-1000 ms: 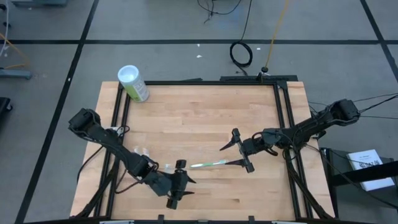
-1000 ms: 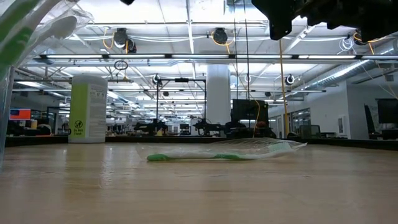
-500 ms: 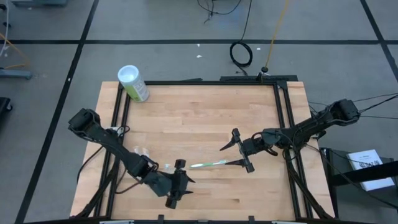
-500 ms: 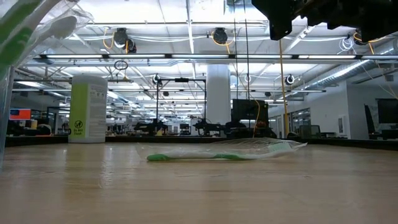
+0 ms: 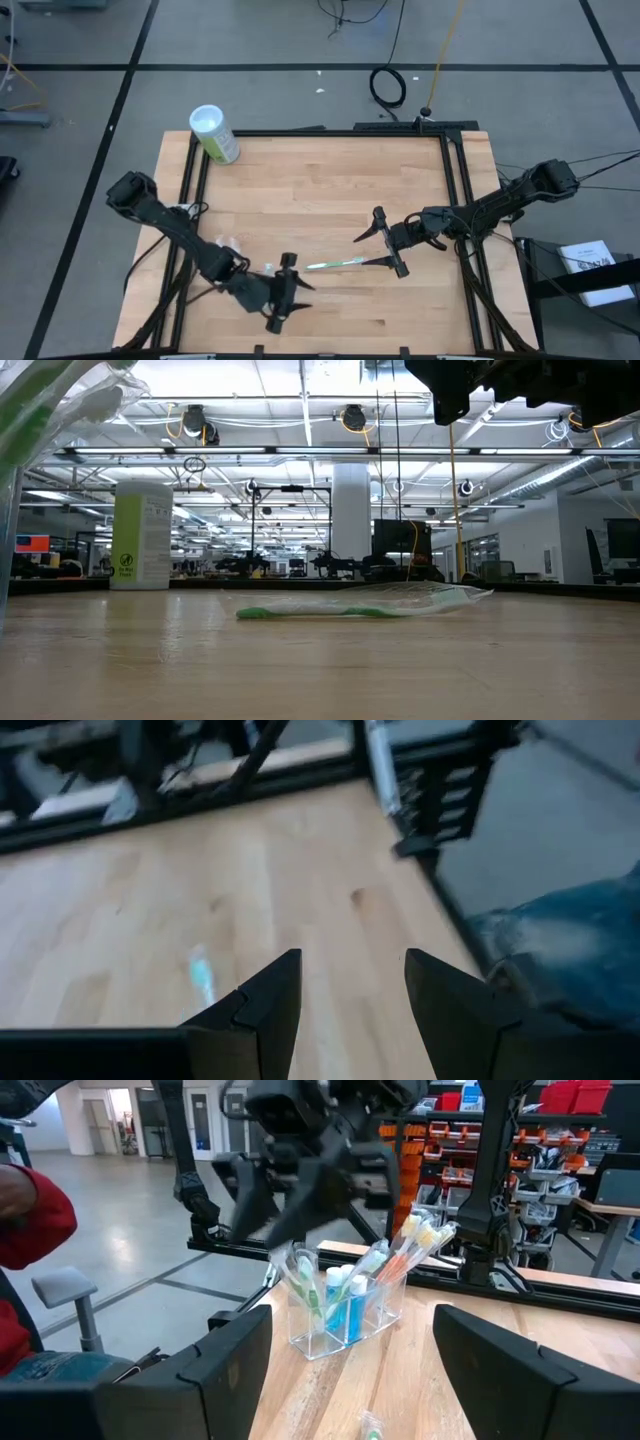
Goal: Pick & Place toothbrushing station
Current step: Put the green toothbrush into the transparent organizer
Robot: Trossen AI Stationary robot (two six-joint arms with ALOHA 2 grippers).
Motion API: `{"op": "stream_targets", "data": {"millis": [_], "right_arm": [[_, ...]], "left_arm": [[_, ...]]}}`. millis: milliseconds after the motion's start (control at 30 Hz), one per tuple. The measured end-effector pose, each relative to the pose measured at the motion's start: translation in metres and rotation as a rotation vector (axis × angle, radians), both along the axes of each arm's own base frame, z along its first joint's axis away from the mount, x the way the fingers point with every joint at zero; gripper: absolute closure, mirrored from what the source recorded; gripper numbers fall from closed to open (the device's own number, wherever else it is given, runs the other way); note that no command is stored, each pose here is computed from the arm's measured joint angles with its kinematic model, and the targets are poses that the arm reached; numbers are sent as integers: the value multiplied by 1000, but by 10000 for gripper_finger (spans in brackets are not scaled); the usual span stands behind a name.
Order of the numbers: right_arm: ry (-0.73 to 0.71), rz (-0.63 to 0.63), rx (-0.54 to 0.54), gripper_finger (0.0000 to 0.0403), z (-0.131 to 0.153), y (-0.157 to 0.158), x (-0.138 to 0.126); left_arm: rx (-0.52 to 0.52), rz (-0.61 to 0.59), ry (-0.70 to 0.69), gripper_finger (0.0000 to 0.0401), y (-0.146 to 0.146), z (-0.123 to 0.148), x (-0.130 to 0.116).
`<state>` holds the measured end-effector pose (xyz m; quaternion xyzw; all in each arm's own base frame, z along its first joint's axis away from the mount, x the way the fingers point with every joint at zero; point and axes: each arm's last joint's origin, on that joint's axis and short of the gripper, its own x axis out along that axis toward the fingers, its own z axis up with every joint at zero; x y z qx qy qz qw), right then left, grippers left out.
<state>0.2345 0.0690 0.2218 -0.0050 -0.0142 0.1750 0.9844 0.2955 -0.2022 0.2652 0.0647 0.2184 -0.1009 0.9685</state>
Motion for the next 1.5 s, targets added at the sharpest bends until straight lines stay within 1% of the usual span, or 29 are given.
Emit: {"op": "stream_targets", "data": {"millis": [233, 300, 400, 467, 533, 667, 800, 867, 967, 1100, 1200, 1267, 1400, 1500], "right_arm": [[2, 0, 0, 133, 0, 0, 0], [4, 0, -1, 133, 0, 0, 0], [5, 0, -1, 133, 0, 0, 0], [5, 0, -1, 133, 0, 0, 0], [5, 0, -1, 133, 0, 0, 0], [0, 0, 1, 133, 1, 0, -1], [-6, 6, 2, 133, 3, 0, -3], [-34, 9, -7, 133, 9, 0, -6], [-79, 19, -25, 133, 20, 0, -15], [-126, 24, -26, 133, 34, -1, -28], [-142, 30, -23, 133, 40, -2, -34], [-136, 30, -24, 133, 40, -2, -36], [-87, -19, -34, 133, 36, -3, -36], [-65, -69, -43, 133, 33, -4, -34]], "left_arm": [[-33, 96, 126, 217, 14, -24, 13], [-48, 74, 153, 217, 14, -26, 14], [-53, 43, 154, 217, 10, -25, 11], [-31, 32, 126, 217, 8, -19, 8], [-16, 19, 62, 217, 7, -8, 5], [-19, -6, -47, 217, 8, 10, 3], [-39, 3, -163, 217, 15, 24, 10], [-64, 8, -181, 217, 24, 25, 19], [-116, 8, -125, 217, 44, 13, 36], [-117, 85, -51, 217, 71, -11, 59], [-129, 100, -1, 217, 85, -31, 74], [-146, 81, 55, 217, 90, -48, 81], [-163, 27, 134, 217, 90, -75, 89], [-145, 5, 178, 217, 90, -93, 93]]}}
